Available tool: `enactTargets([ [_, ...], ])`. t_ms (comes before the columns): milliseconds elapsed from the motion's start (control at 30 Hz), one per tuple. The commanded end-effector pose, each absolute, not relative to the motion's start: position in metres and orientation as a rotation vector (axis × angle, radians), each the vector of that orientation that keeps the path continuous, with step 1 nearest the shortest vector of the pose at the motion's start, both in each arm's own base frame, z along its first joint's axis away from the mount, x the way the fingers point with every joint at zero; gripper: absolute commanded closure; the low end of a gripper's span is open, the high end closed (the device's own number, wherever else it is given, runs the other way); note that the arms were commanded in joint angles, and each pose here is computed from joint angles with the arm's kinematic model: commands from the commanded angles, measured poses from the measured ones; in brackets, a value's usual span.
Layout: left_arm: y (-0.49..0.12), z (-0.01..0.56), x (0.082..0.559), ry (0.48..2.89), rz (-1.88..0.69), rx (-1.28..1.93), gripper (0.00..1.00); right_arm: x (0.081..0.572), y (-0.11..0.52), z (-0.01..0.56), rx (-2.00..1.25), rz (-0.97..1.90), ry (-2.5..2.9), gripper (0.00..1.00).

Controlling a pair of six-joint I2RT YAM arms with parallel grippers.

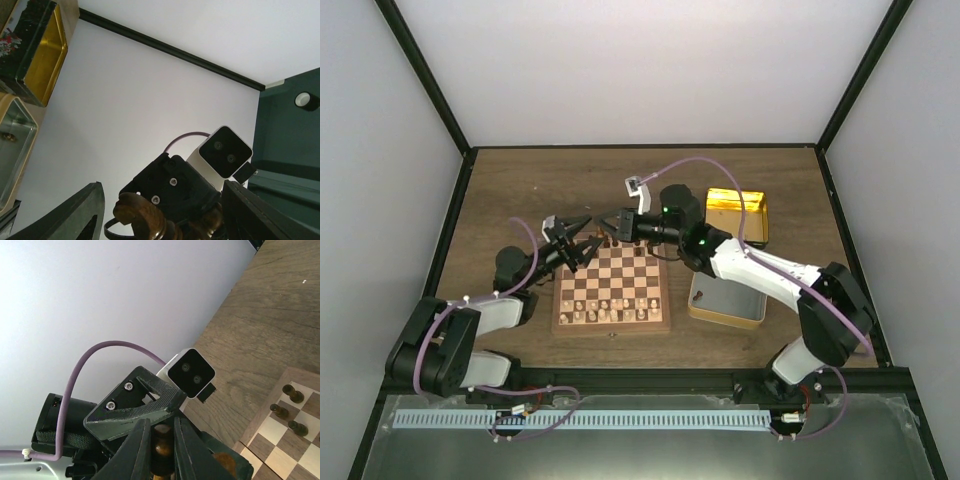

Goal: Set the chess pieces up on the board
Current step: Pick up the chess piece from the storage box.

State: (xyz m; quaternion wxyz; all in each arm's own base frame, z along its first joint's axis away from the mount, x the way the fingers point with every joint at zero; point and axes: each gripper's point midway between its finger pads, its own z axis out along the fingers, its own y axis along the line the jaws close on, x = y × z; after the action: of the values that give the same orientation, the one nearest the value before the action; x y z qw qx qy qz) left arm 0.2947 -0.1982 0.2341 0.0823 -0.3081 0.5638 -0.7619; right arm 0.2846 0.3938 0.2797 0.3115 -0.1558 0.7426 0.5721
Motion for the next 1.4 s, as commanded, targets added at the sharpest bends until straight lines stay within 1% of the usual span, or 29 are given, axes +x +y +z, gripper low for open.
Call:
enactTargets([
  [0, -0.201, 0.253, 0.293, 1.644, -2.400, -0.984, 0.35, 0.280, 0.407, 0.302, -0.481, 1.545, 1.880, 0.95],
  [267, -0.200, 0.252, 0.294, 1.640, -2.392, -0.996, 0.48, 0.276, 0.409, 0.301, -0.491, 1.552, 1.881, 0.95],
  [467, -0.199, 0.251, 0.296, 1.634, -2.378, -1.002, 0.62, 0.274, 0.407, 0.301, -0.490, 1.549, 1.880, 0.95],
  [633, -0.199, 0.251, 0.297, 1.631, -2.369, -1.003, 0.69, 0.274, 0.405, 0.298, -0.482, 1.538, 1.887, 0.95],
  [833, -0.198, 0.250, 0.297, 1.631, -2.359, -0.998, 0.85, 0.275, 0.403, 0.298, -0.473, 1.522, 1.890, 0.95],
  [1000, -0.199, 0.253, 0.300, 1.643, -2.311, -0.947, 0.92, 0.277, 0.397, 0.298, -0.456, 1.489, 1.894, 0.95],
  [1067, -0.199, 0.248, 0.303, 1.687, -2.234, -0.923, 0.93, 0.278, 0.393, 0.296, -0.444, 1.455, 1.894, 0.95],
  [1133, -0.198, 0.236, 0.308, 1.766, -2.101, -0.905, 0.92, 0.283, 0.385, 0.290, -0.416, 1.388, 1.902, 0.95],
  [1300, -0.177, 0.193, 0.319, 1.949, -1.645, -0.838, 0.92, 0.296, 0.363, 0.255, -0.358, 1.180, 1.942, 0.94],
  [1333, -0.171, 0.178, 0.318, 2.016, -1.530, -0.840, 0.92, 0.297, 0.359, 0.246, -0.351, 1.141, 1.954, 0.95],
  [1367, -0.168, 0.177, 0.319, 2.036, -1.455, -0.790, 0.92, 0.298, 0.358, 0.241, -0.349, 1.109, 1.956, 0.95],
])
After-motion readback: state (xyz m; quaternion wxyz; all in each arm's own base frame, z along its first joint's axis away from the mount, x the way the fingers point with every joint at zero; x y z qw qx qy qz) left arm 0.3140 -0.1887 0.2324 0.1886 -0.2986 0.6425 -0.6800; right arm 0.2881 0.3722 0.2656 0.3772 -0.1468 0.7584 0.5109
